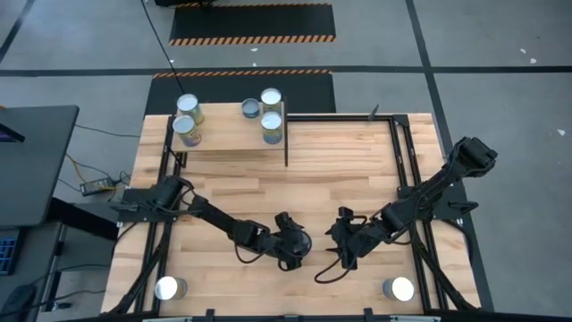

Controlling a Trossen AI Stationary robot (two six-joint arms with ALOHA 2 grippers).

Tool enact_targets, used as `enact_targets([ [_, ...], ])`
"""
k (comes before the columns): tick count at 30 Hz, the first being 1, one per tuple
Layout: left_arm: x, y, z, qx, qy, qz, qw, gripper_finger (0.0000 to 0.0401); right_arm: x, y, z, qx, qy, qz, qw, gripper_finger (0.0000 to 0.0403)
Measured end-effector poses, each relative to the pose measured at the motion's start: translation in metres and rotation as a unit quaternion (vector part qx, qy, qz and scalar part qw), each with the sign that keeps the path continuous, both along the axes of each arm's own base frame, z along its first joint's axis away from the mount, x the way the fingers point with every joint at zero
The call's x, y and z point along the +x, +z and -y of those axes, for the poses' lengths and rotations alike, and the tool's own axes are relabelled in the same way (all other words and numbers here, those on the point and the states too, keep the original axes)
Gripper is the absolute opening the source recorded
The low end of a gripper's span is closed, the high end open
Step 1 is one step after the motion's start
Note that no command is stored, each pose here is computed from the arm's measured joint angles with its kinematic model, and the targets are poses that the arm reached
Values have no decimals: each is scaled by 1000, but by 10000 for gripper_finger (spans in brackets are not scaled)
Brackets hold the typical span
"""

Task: Pick and place cans onto a shelf
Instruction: Put the mushroom can on the shelf

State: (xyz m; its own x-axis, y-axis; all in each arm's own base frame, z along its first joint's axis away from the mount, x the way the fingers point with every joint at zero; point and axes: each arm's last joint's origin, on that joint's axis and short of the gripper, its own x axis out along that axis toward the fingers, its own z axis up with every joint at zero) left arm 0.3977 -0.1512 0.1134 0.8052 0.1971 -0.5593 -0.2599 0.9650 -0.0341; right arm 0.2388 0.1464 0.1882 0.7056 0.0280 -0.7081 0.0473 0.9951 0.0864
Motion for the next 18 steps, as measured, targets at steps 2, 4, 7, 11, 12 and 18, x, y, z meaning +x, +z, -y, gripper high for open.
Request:
enact_targets([
  [2, 0, 0, 0, 1, 0, -1, 1000, 357, 0, 0, 0, 0, 0, 0, 1000, 245],
  [4, 0, 0, 0, 4, -2, -1, 1000, 357, 0, 0, 0, 0, 0, 0, 1000, 245],
  [7, 0, 4, 0, 25, -11, 1, 1000, 357, 0, 0, 0, 0, 0, 0, 1000, 245],
  [11, 0, 11, -2, 78, -19, 3, 997, 357, 0, 0, 0, 0, 1, -1, 1000, 245],
  [12, 0, 13, -2, 87, -22, 5, 996, 357, 0, 0, 0, 0, 1, -1, 1000, 245],
  [18, 0, 12, -3, 89, -28, -1, 996, 357, 0, 0, 0, 1, 1, -1, 1000, 245],
])
